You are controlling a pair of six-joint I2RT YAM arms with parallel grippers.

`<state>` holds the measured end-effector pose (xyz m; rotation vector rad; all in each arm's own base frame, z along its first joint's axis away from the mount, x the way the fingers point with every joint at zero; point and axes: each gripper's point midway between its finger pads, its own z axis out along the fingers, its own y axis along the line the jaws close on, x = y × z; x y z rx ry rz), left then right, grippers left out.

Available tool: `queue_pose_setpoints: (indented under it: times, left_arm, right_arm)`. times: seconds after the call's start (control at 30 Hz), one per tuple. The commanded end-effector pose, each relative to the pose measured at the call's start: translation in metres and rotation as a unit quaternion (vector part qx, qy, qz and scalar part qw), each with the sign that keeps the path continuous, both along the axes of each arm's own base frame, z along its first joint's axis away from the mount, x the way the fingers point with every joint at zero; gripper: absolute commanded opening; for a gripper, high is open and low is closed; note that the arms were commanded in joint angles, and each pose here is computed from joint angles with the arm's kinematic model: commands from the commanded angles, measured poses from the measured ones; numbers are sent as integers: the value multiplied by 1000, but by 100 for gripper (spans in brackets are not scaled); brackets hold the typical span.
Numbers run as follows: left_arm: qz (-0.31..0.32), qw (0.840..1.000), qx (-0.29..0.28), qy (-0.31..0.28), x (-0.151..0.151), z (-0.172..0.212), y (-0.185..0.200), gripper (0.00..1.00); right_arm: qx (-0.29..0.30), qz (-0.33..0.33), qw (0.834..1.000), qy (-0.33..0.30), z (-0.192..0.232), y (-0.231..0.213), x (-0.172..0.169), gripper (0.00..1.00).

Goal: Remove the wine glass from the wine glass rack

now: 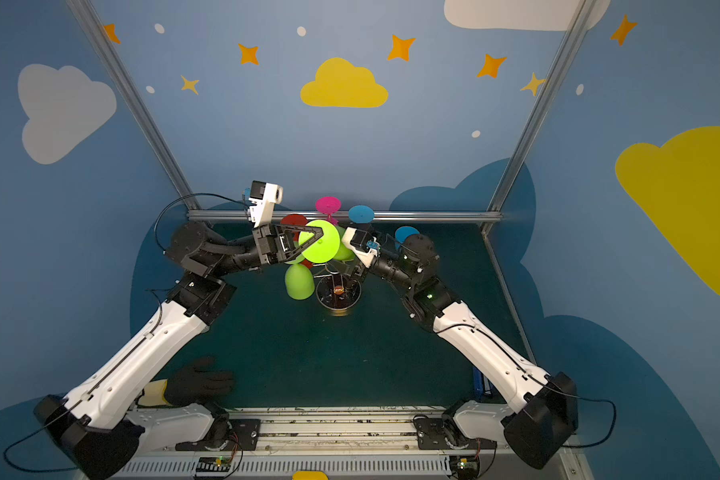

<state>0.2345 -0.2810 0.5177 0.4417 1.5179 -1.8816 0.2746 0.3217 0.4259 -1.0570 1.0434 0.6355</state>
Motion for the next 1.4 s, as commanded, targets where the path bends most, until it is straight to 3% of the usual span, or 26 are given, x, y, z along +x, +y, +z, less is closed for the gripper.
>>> queue_pose_setpoints:
  times: [0.0,0.07,0.17,0.23,0.4,0.53,0.63,0.7,0.77,0.87,1.0,1.1,1.37]
  left_arm:
    - [-38,999,-4,-34,-24,9,-1,8]
    - [-30,999,1,-39,-22,8,-1,15]
    - [-2,998,17,-57,-19,4,2,44]
    - [28,996,30,-78,-17,1,8,56]
    - [130,980,73,-130,-4,-10,27,69]
    - [205,954,104,-192,6,-15,40,71]
    - [245,921,134,-271,11,-19,45,69]
    - [254,891,150,-345,8,-20,44,65]
    - [262,844,162,-440,-2,-22,40,64]
    - [298,779,166,-526,-7,-22,39,63]
    - [311,723,168,-593,-12,-18,34,60]
    - [316,707,162,-611,-11,-12,31,59]
    - [272,708,175,-628,-10,-23,15,59]
  right_arm:
    - [10,-18,999,35,-1,0,9,64]
    - [6,-19,999,44,-5,-1,7,61]
    - [0,-25,998,66,-7,-6,3,57]
    - [-2,-31,996,88,-8,-11,-1,54]
    - [-17,-51,989,136,-14,-29,-15,45]
    - [-40,-66,982,173,-16,-42,-26,40]
    - [-59,-75,974,208,-18,-52,-35,36]
    - [-67,-81,968,228,-18,-57,-40,32]
    - [-77,-84,962,248,-18,-62,-46,29]
    - [-89,-82,955,272,-20,-65,-54,24]
    - [-104,-83,946,296,-27,-67,-60,19]
    - [-119,-83,940,308,-34,-66,-62,18]
    - [-143,-65,936,314,-39,-53,-73,13]
